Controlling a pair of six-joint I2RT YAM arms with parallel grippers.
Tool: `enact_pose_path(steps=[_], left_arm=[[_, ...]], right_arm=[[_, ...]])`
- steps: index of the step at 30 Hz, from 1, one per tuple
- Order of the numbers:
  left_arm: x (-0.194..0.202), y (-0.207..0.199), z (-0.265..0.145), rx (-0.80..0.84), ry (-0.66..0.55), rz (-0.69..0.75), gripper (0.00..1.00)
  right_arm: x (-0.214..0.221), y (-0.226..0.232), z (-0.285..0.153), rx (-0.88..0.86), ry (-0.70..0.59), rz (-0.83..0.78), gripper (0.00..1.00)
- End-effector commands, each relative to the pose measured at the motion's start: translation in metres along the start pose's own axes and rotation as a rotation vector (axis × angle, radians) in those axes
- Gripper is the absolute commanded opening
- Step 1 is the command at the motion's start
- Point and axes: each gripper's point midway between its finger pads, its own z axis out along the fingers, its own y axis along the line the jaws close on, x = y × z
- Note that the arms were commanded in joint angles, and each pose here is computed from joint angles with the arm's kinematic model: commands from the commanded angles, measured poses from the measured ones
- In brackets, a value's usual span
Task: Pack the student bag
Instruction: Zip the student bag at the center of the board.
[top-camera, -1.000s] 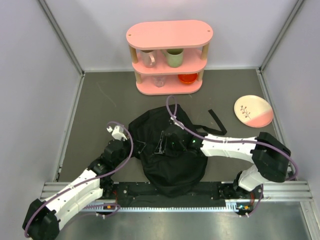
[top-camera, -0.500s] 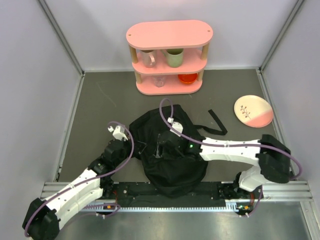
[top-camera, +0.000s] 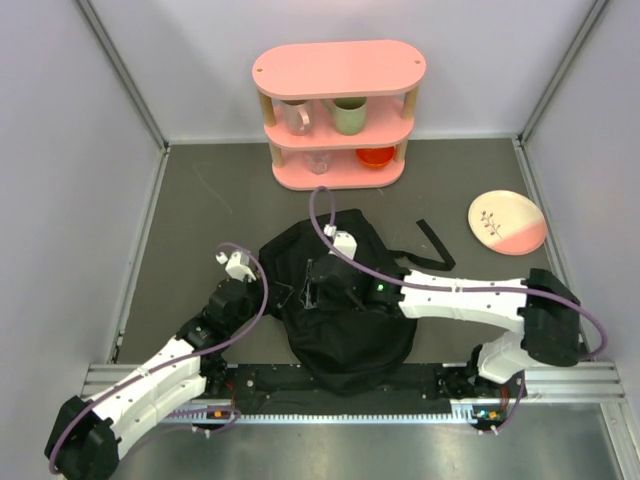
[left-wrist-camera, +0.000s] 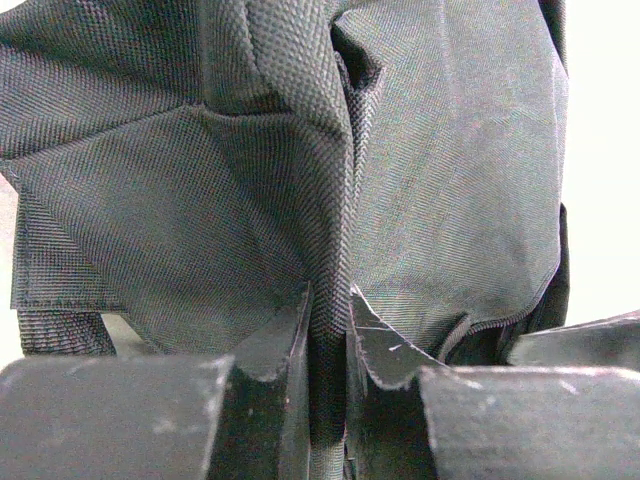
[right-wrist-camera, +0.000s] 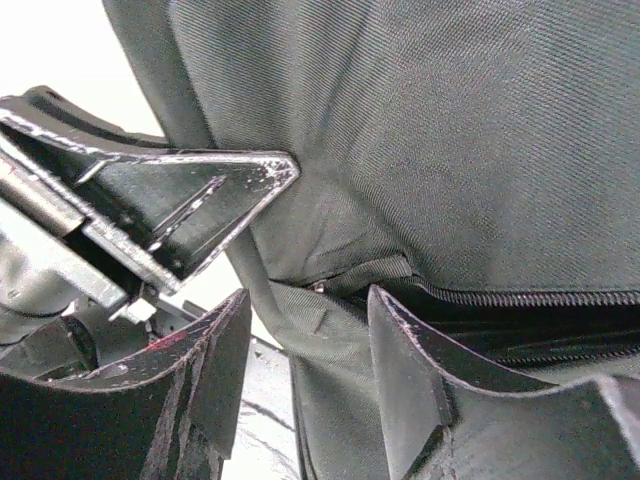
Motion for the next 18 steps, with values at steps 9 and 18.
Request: enact_pose_path(steps=[9,18], left_arm=[[0.003,-0.011,-0.003,0.061,0.016,0.011,0.18],[0.004,-0.012,-0.002,0.063,0.021,0.012,0.17]], right_arm=[[-0.001,-0.007,0.021,0.028,0.036,0.047,0.45],[0.030,-0.021,0.024,0.076,0.119,0.051,0.45]])
